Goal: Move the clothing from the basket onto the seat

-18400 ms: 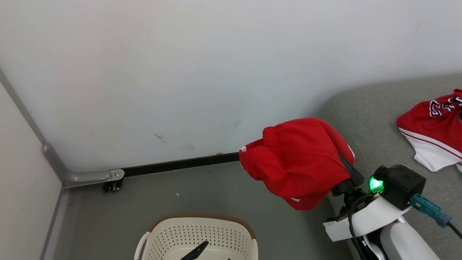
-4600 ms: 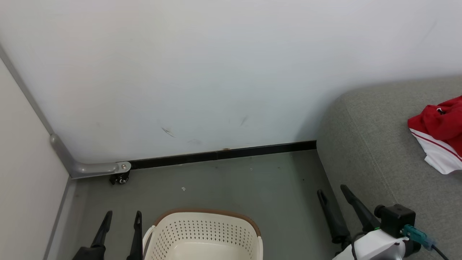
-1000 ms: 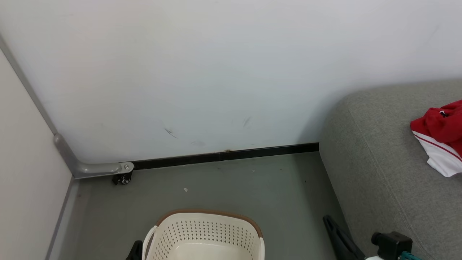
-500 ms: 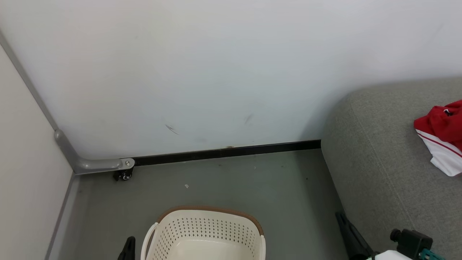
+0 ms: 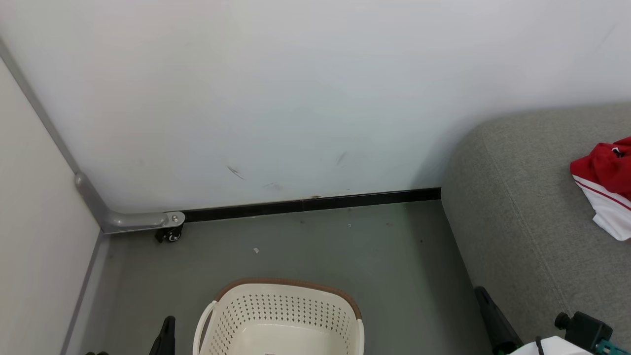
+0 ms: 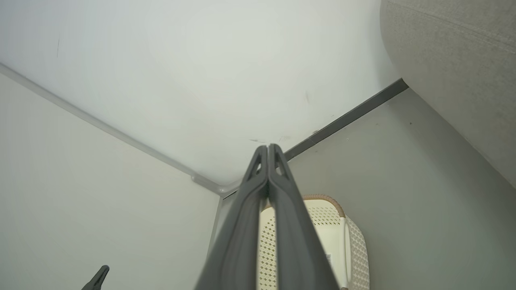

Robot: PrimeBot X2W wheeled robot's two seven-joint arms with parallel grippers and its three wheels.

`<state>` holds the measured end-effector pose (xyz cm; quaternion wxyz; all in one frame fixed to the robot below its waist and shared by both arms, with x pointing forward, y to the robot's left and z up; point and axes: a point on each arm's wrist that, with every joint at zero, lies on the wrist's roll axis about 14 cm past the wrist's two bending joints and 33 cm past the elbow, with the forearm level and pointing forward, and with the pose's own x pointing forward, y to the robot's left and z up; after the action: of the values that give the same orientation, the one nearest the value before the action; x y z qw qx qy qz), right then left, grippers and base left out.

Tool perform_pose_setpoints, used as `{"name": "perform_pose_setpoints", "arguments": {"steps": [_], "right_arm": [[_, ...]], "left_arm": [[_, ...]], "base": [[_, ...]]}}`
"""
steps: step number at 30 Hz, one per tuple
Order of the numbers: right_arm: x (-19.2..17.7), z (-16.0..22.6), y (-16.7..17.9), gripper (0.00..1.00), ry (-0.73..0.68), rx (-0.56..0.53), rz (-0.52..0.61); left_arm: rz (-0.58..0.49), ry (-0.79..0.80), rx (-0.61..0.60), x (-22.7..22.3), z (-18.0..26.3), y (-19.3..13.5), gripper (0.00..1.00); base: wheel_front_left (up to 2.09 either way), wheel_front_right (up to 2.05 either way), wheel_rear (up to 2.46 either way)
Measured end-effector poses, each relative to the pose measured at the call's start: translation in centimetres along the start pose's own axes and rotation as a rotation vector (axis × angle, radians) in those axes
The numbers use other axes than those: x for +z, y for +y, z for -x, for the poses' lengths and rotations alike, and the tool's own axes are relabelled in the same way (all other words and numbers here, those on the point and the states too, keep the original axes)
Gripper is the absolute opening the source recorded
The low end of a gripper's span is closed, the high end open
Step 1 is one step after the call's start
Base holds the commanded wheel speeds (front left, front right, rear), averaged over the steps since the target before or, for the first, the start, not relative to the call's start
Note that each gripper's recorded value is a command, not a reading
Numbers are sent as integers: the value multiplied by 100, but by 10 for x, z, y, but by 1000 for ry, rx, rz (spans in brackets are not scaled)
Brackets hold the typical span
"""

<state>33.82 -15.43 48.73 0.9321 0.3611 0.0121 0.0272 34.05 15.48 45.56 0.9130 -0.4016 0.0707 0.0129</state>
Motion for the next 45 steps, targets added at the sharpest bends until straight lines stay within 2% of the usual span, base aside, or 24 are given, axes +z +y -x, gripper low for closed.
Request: {"name": "perform_pose_setpoints", "arguments": {"steps": [26,45], "right_arm": [[6,-8,-23,0,7,-85,-348],[20,-24,-31,0,-24,-102,-605]], "left_arm": [[310,3,24,14,-10,6,0],[543,-6,-2,27,-21,4,0]], "base": [[0,0,0],[0,0,0]]}}
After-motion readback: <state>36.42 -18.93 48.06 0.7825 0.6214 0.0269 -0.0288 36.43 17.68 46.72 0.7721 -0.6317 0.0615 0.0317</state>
